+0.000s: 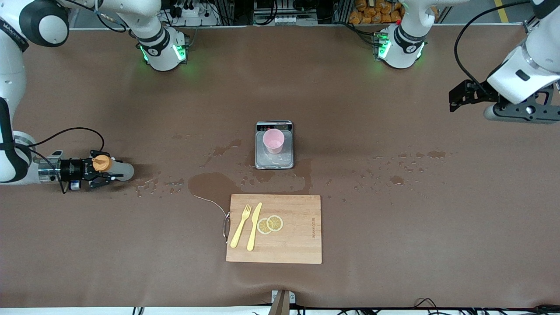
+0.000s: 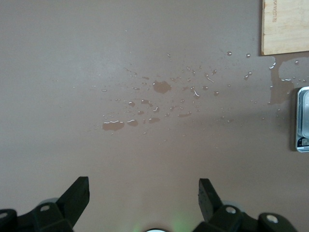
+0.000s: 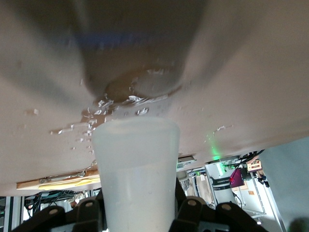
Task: Add sauce to pink cup with both arms
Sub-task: 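Lift the white bottle with the right gripper while the left gripper withdraws, then carry the white bottle with the right gripper over the pink cup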
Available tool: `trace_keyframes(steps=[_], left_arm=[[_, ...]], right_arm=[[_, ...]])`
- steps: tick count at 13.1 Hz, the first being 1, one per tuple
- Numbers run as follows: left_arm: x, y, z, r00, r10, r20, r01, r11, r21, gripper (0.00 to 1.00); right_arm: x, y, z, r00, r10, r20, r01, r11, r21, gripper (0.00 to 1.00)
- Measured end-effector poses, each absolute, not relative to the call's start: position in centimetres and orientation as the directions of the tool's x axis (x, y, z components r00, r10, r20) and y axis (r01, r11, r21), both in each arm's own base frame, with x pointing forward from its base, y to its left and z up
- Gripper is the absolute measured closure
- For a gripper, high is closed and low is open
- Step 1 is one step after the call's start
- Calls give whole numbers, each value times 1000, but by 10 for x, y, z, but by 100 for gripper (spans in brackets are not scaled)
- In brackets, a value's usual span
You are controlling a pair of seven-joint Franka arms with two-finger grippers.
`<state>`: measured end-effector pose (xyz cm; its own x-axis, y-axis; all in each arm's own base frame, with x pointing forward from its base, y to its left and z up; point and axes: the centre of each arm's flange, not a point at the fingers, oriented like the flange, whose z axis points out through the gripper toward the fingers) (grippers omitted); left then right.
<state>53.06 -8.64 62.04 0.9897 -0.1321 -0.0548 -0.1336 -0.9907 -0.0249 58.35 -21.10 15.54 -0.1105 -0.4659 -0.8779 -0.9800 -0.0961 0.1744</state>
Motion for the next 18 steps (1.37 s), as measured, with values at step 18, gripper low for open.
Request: trace_keyframes(steps=[18], left_arm=[[526,-82,635,997,-65,-38,-64,-998,27,0]], right_arm=[[621,5,358,-131,-894,-428,-923,-48,383,49]])
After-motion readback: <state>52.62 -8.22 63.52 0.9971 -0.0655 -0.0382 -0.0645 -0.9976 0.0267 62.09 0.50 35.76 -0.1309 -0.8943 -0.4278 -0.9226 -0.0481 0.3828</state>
